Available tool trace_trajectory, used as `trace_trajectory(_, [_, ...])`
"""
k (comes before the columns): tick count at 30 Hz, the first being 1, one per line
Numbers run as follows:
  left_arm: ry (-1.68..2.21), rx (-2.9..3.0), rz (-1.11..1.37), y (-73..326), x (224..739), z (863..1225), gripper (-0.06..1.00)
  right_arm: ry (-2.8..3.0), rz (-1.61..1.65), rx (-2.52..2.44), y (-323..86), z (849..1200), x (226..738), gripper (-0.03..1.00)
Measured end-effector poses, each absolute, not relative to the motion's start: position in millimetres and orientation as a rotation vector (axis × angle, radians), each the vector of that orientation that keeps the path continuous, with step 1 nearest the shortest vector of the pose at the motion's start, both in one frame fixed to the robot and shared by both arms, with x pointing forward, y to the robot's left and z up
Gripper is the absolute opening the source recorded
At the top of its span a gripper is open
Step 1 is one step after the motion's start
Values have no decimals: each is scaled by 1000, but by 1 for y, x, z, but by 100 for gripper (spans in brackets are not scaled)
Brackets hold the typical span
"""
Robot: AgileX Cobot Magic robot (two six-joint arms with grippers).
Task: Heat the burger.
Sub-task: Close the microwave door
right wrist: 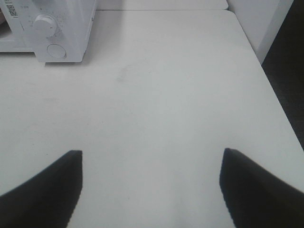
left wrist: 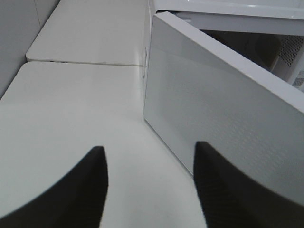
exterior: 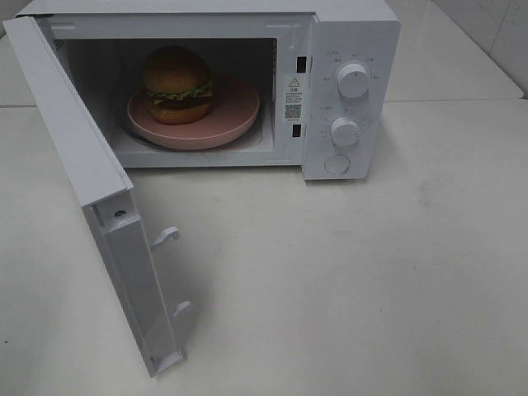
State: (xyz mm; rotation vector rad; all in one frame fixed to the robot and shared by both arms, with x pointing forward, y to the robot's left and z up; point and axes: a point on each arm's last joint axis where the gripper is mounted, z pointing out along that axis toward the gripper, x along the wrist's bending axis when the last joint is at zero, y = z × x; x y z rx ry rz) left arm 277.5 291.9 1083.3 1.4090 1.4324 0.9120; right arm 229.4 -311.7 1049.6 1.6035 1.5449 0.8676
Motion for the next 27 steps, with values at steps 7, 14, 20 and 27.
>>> trace_trajectory(7, [1500, 1431, 885, 295, 318, 1083, 5, 1545, 868, 1604, -312, 1050, 229, 77])
trace_trajectory(14, [1466, 1430, 956, 299, 347, 1083, 0, 1545, 868, 1604, -312, 1050, 229, 77])
trace_trajectory(20, [1439, 1421, 1036, 303, 369, 1062, 0, 1545, 868, 1604, -312, 1050, 229, 77])
trace_trajectory(27, [1423, 1356, 1116, 307, 381, 1034, 0, 1545, 868, 1604, -312, 1050, 229, 77])
